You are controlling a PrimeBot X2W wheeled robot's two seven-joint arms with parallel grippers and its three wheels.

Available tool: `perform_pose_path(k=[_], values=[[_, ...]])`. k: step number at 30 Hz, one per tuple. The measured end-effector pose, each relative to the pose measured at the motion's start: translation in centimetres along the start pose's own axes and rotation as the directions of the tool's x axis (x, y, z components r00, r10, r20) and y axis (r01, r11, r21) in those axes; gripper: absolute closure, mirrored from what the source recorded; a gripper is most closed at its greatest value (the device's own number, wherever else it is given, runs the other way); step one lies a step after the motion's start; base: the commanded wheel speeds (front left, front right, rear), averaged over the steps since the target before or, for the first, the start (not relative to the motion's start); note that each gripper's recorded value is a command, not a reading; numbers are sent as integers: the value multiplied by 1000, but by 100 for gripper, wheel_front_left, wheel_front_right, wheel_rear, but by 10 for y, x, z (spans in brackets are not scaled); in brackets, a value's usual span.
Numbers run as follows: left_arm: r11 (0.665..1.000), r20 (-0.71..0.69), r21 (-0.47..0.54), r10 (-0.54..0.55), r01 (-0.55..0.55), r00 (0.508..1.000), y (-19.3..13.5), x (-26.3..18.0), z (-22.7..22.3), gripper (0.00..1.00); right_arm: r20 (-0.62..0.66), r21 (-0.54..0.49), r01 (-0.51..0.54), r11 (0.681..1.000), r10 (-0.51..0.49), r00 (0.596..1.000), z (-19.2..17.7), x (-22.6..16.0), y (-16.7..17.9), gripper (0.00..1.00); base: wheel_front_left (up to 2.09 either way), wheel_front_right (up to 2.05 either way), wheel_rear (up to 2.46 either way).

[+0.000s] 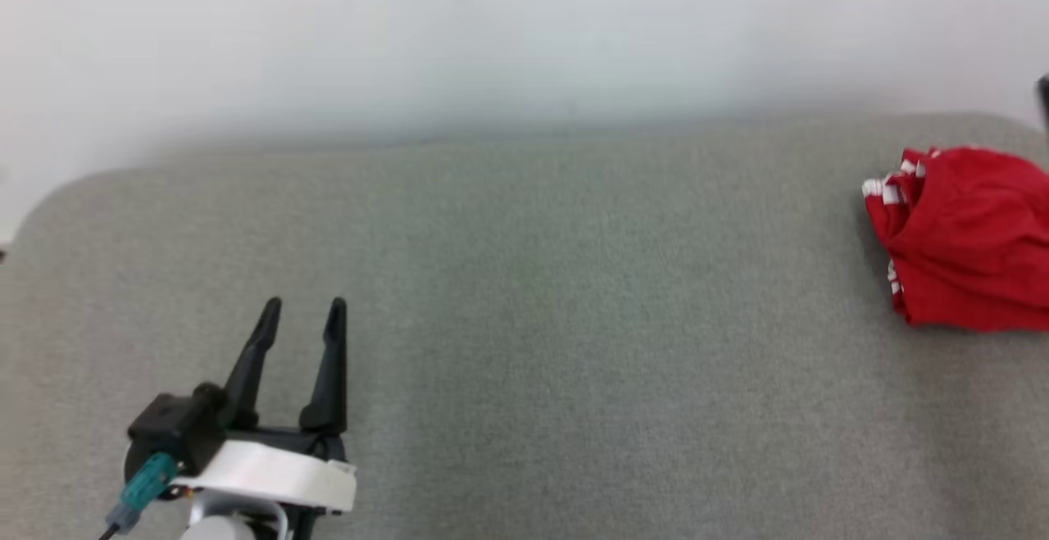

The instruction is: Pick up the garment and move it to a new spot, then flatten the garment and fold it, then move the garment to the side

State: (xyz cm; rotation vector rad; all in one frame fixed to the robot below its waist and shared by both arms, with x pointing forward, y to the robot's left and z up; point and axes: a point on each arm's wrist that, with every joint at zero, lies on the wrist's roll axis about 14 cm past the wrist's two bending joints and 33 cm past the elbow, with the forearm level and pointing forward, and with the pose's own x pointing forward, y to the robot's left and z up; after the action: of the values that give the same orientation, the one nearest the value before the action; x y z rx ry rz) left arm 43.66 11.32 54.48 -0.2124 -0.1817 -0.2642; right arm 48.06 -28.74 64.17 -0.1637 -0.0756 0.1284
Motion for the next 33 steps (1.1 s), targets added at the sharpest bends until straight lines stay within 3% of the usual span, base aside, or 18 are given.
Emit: perform_pose_path(k=[7,15,21,26,33], values=[[997,62,15,80,-81,995,16,-29,30,0,98,129,-49,991,36,995,-2,-46,50,0,0,0,0],[993,23,-8,119,-119,993,18,-50,18,0,143,212,-38,977,8,990,-28,-92,95,0,0,0,0],[990,-14,-16,140,-141,990,21,-60,5,0,168,340,15,940,-77,983,-45,-116,109,0,0,0,0],[991,-20,11,130,-130,991,19,-65,3,0,99,366,27,930,-68,993,-75,-125,119,0,0,0,0],[990,-50,32,139,-137,989,20,-74,-6,0,66,388,41,921,-72,995,-88,-127,127,0,0,0,0]])
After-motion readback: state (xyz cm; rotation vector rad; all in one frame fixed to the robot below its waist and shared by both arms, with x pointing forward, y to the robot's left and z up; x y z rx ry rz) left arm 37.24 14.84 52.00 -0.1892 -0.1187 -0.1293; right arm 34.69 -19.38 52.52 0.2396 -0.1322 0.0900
